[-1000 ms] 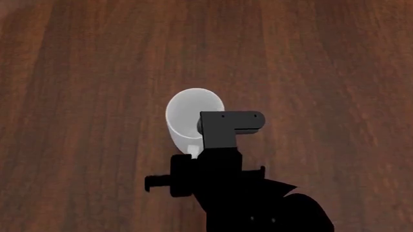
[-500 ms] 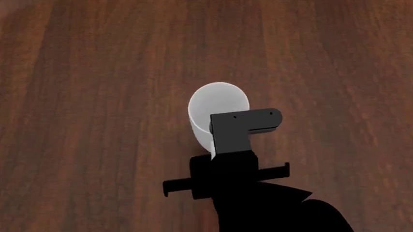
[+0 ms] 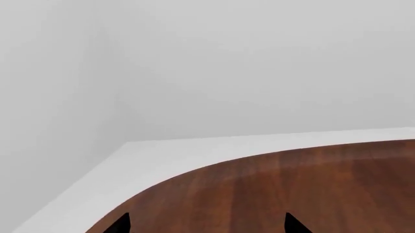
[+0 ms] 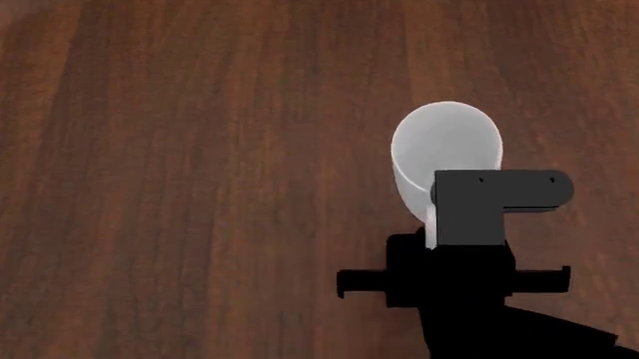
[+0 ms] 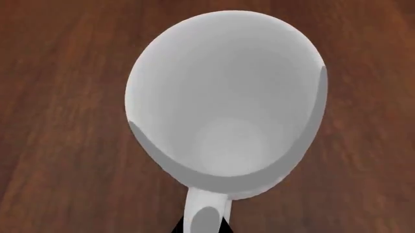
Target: Put the white mug on the plate.
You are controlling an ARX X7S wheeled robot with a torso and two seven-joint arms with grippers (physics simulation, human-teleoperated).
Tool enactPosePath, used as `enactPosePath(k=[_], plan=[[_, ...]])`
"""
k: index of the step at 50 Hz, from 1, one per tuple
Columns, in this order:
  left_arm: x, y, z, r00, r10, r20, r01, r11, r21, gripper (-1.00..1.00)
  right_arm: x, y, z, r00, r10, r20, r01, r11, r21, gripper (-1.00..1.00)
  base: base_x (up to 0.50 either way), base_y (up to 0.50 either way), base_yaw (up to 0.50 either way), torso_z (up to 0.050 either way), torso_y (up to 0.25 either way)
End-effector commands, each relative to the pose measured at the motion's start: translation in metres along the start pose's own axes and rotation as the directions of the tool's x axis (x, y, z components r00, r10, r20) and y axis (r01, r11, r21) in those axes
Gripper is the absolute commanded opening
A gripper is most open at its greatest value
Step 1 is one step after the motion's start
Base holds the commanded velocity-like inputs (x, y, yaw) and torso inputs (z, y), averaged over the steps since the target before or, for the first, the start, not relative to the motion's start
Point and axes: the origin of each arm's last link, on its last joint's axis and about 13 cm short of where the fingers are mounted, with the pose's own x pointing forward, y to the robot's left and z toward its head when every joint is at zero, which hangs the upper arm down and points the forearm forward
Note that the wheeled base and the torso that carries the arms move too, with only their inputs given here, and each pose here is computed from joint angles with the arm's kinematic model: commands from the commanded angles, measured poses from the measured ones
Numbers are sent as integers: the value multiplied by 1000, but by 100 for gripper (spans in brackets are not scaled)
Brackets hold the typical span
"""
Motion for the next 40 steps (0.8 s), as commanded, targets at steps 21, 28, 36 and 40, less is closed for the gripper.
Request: enactPosePath(k=[21,28,36,40], plan=[[10,-10,-5,999,-38,4,38,999,-9,100,-76,-77,-20,936,-351,13,344,923,170,-100,0,0,0,0,0],[11,-12,-9,999,-45,4,45,999,-8,100,-94,-93,-30,906,-423,-3,414,885,213,-100,0,0,0,0,0],[14,-15,-11,998,-56,1,56,998,-11,100,-108,-104,-43,876,-481,-33,474,846,244,-100,0,0,0,0,0],[14,-15,-14,998,-57,-2,57,998,-12,100,-116,-104,-45,861,-507,-41,499,828,256,-100,0,0,0,0,3]])
